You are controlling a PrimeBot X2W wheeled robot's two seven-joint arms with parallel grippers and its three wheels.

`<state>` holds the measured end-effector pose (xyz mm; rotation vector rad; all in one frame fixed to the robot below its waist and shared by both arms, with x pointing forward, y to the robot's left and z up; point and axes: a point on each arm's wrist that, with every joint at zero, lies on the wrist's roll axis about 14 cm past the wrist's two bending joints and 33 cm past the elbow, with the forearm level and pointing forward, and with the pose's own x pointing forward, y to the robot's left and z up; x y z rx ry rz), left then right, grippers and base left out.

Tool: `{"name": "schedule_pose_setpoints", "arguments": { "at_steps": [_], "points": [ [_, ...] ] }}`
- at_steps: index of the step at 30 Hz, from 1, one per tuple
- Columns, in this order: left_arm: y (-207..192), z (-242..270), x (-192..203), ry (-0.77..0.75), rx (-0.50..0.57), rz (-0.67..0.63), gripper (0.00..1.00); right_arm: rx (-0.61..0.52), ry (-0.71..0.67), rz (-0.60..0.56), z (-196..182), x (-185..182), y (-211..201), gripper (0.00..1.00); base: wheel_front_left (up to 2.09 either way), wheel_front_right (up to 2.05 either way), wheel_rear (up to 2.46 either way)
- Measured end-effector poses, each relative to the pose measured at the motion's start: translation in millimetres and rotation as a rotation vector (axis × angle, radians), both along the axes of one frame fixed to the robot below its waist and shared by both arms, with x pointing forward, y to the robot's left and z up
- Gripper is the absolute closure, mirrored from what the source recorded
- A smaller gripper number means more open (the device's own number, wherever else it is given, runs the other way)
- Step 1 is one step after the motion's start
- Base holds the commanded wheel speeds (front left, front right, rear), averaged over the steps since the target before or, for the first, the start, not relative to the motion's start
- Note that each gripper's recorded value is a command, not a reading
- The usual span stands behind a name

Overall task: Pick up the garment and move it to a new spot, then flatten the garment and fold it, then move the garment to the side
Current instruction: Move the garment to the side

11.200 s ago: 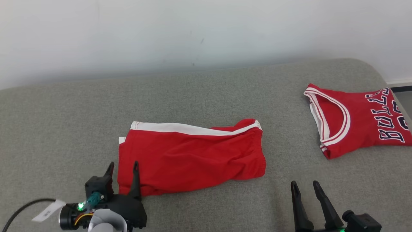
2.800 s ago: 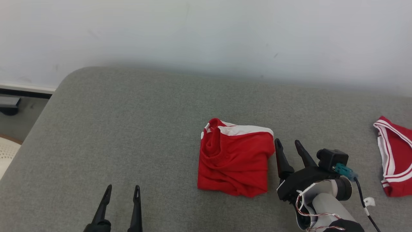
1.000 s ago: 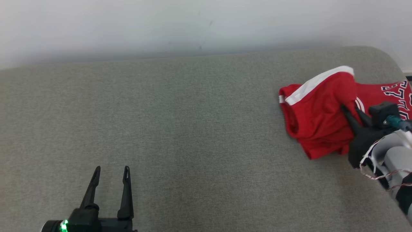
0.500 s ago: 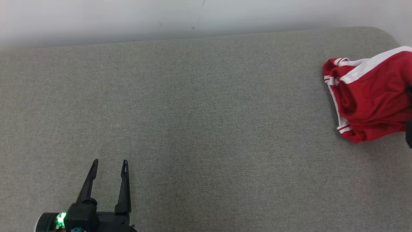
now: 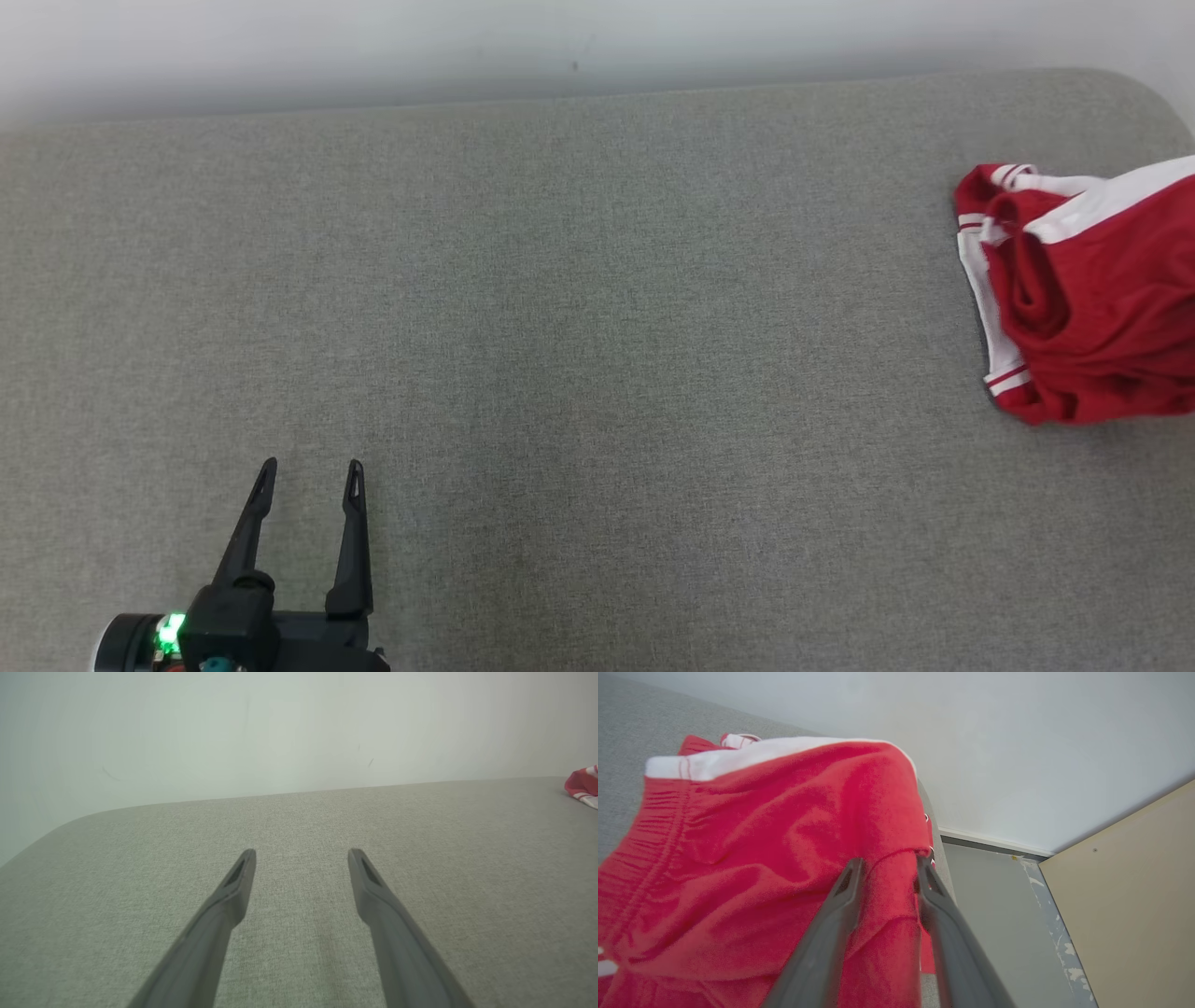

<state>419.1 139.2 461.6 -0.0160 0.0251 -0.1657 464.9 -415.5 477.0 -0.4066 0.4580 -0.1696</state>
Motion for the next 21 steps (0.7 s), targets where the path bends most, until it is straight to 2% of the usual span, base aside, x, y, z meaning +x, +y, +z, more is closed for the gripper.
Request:
{"name": "schedule_pose_setpoints", "arguments": {
  "at_steps": [5,8,12,16,21],
  "points": [
    [1,5,-1,-0.012,0.001,0.003,0.00,-0.010,-0.067,-0.014,23,3,-7,0.00,0.00,0.00,0.00],
    [2,8,-4,-0.018,-0.004,0.008,0.00,0.050,-0.171,-0.027,46,12,-2,0.00,0.00,0.00,0.00],
    [4,16,-8,-0.037,-0.006,0.016,0.00,0.144,-0.346,0.040,89,28,25,0.00,0.00,0.00,0.00],
    [5,16,-15,-0.031,-0.013,0.022,0.00,0.196,-0.410,0.069,93,19,39,0.00,0.00,0.00,0.00],
    [8,19,-26,-0.035,-0.013,0.035,0.00,0.297,-0.509,0.125,87,0,81,0.00,0.00,0.00,0.00]
  ]
}}
